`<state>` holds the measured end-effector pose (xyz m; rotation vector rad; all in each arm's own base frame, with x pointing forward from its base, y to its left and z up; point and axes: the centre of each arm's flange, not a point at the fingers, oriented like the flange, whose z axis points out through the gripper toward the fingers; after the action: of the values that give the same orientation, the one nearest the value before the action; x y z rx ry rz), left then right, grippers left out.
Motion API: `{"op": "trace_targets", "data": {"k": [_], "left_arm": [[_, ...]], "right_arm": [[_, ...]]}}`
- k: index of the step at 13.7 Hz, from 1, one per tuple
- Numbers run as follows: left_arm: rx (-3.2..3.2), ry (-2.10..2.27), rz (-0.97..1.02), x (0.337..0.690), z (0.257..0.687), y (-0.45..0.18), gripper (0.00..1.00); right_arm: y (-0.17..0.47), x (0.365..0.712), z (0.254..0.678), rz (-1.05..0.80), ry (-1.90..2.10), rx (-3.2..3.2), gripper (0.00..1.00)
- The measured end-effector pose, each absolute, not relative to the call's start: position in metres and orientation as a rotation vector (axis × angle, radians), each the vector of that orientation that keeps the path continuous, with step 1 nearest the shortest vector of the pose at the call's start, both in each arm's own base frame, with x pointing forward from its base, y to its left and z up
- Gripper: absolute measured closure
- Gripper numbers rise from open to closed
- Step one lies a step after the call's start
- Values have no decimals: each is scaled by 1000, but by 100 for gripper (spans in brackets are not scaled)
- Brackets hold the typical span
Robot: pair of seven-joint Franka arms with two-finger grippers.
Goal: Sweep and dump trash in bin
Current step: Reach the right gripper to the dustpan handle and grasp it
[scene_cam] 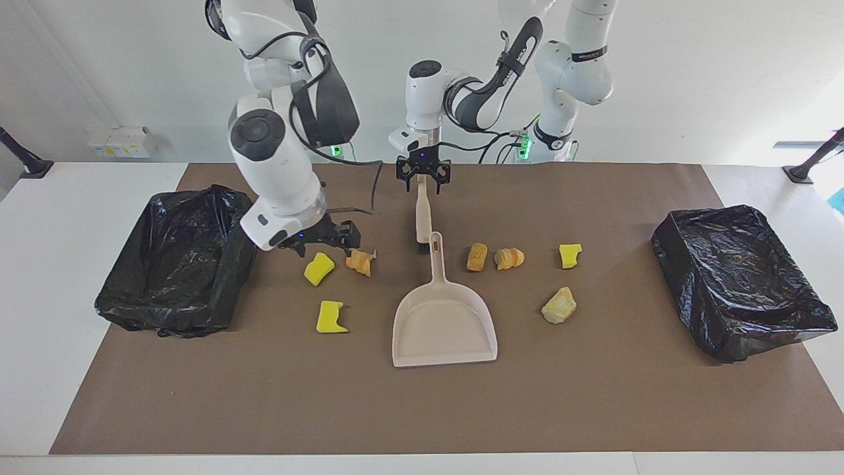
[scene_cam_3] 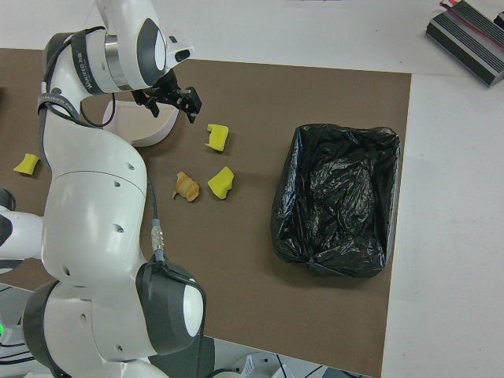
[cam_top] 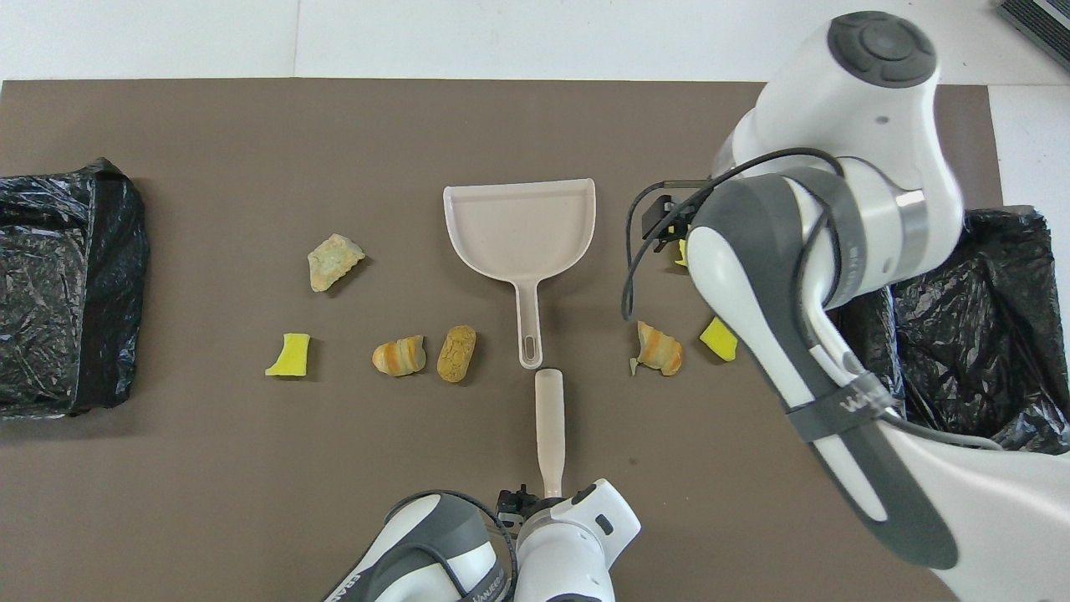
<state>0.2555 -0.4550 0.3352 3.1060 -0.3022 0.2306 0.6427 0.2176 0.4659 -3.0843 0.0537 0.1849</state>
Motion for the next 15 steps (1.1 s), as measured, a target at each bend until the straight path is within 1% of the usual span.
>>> {"op": "trace_targets", "data": {"k": [1, 2, 3, 4, 6, 8, 10, 13, 15], "left_arm": [[3107, -300, 230, 256, 335, -455, 27], [3109, -300, 229, 256, 335, -455, 40], [3110, -299, 228, 256, 335, -454, 40], [3111, -297, 228, 256, 335, -454, 50], [3122, -291, 222, 258, 334, -452, 74], [3143, -283, 211, 260, 334, -449, 74], [3166, -314, 198, 262, 336, -445, 74], [3203, -367, 169, 278, 342, -434, 74], [3221, -368, 157, 282, 349, -427, 74]], "right_arm": [[239, 640, 457, 186, 48, -3085, 0], [257, 639, 451, 187, 45, -3086, 0], [274, 638, 444, 181, 47, -3085, 0], [290, 636, 436, 182, 43, -3085, 0], [320, 629, 415, 201, 3, -3088, 0], [353, 619, 388, 225, -54, -3092, 0], [372, 609, 372, 254, -71, -3100, 0], [376, 608, 371, 261, -64, -3079, 0], [380, 603, 365, 246, -69, -3072, 0]]}}
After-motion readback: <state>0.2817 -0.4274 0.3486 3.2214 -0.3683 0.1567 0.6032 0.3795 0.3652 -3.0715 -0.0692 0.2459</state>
